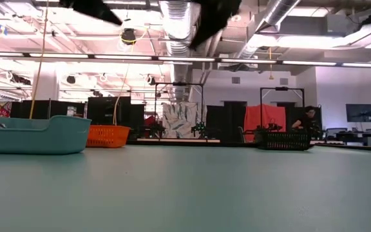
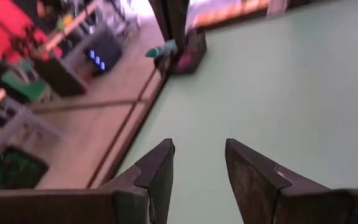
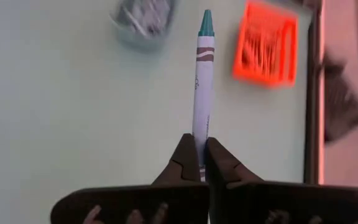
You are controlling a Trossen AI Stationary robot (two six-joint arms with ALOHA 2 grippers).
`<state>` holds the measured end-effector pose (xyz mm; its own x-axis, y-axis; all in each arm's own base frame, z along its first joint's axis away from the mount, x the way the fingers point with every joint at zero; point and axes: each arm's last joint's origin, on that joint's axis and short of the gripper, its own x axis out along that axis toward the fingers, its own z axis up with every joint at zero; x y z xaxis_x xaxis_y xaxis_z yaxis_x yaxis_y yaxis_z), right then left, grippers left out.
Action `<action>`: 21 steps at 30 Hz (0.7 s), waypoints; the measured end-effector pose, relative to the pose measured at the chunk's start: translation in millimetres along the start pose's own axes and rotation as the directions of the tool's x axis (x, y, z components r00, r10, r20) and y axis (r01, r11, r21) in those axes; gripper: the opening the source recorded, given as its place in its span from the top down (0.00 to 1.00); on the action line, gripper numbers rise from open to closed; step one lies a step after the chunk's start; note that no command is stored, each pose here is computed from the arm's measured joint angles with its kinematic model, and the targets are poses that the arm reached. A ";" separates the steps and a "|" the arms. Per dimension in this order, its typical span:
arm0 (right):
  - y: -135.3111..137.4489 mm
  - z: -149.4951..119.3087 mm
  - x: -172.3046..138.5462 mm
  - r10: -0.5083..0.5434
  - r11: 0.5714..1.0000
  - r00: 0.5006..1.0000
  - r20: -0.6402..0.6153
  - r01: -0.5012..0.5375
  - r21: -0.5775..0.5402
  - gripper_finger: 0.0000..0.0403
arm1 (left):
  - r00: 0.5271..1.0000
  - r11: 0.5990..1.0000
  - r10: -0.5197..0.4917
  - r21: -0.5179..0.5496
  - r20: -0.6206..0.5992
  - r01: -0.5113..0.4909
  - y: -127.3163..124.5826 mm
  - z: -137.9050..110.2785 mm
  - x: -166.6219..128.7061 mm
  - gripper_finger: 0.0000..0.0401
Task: Sort crayons
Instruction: Put the blue crayon into the blue bin
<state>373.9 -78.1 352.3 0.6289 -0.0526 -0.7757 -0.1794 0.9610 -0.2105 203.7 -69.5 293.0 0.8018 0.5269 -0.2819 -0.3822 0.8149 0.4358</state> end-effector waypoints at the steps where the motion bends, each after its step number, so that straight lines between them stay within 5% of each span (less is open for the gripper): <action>1: 6.0 5.1 -6.1 -0.002 1.000 0.999 0.033 0.003 -0.027 1.00 | 1.000 1.000 0.002 0.001 0.029 -0.002 1.9 4.1 -1.2 0.66; 9: 51.1 41.0 -44.5 0.010 0.982 0.954 0.299 0.046 -0.181 1.00 | 0.962 1.000 -0.008 0.028 0.272 0.001 13.8 36.1 -10.1 0.70; 21: 94.2 68.3 -67.0 0.047 0.929 0.866 0.497 0.146 -0.341 1.00 | 0.806 0.995 -0.104 0.069 0.582 0.078 22.3 63.7 -21.6 0.73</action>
<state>366.5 34.5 425.1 0.9127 0.1343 -0.3860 -0.3328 0.7924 -0.5112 207.1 -78.1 363.3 0.9538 0.1992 0.2249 -0.2854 0.8349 0.4707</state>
